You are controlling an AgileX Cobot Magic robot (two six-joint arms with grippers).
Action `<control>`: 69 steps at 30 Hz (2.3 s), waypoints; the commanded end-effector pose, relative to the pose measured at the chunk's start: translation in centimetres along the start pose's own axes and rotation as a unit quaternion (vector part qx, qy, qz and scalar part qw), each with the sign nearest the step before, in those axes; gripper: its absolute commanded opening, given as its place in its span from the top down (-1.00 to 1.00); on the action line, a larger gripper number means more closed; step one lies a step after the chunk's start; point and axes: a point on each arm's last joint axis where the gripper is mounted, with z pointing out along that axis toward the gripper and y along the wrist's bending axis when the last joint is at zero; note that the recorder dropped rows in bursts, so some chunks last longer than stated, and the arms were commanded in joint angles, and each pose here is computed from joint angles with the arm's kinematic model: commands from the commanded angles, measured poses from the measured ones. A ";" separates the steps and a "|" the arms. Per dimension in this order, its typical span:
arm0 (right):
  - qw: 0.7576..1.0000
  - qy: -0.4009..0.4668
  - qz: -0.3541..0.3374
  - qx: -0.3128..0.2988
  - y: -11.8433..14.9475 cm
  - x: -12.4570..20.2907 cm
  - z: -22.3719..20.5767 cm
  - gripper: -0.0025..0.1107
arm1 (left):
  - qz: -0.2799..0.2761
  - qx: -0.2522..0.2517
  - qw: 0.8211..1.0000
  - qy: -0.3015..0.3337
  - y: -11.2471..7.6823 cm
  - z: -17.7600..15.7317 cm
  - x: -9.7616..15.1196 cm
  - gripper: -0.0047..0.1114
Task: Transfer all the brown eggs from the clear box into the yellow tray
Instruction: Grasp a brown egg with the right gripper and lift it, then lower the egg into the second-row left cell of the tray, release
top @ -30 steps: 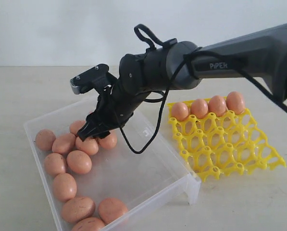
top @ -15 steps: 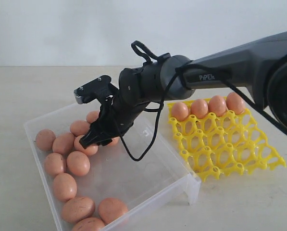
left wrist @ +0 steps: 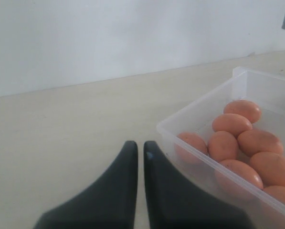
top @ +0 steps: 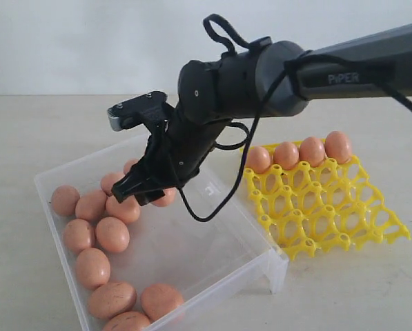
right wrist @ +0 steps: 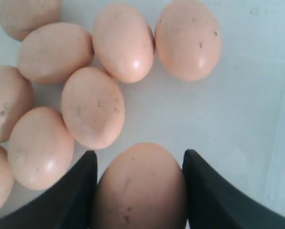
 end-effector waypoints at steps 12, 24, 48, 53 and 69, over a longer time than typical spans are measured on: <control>0.874 -0.441 0.100 0.178 -2.2 11.5 -13.3 0.96 | -0.003 0.001 1.000 -0.004 0.0 0.0 0.0 0.85; 0.669 -0.555 0.263 0.418 -8.1 15.7 -19.1 0.96 | -0.003 0.001 1.000 -0.004 0.0 0.0 0.0 0.85; 0.977 -0.204 0.005 -0.062 -11.8 12.4 -10.7 0.96 | -0.003 0.001 1.000 -0.004 0.0 0.0 0.0 0.85; 0.975 -0.215 0.032 -0.044 -13.0 12.5 -8.7 0.96 | -0.003 0.001 1.000 -0.004 0.0 0.0 0.0 0.85; 0.962 -0.271 -0.006 -0.033 -13.9 12.4 -6.7 0.96 | -0.003 0.001 1.000 -0.004 0.0 0.0 0.0 0.85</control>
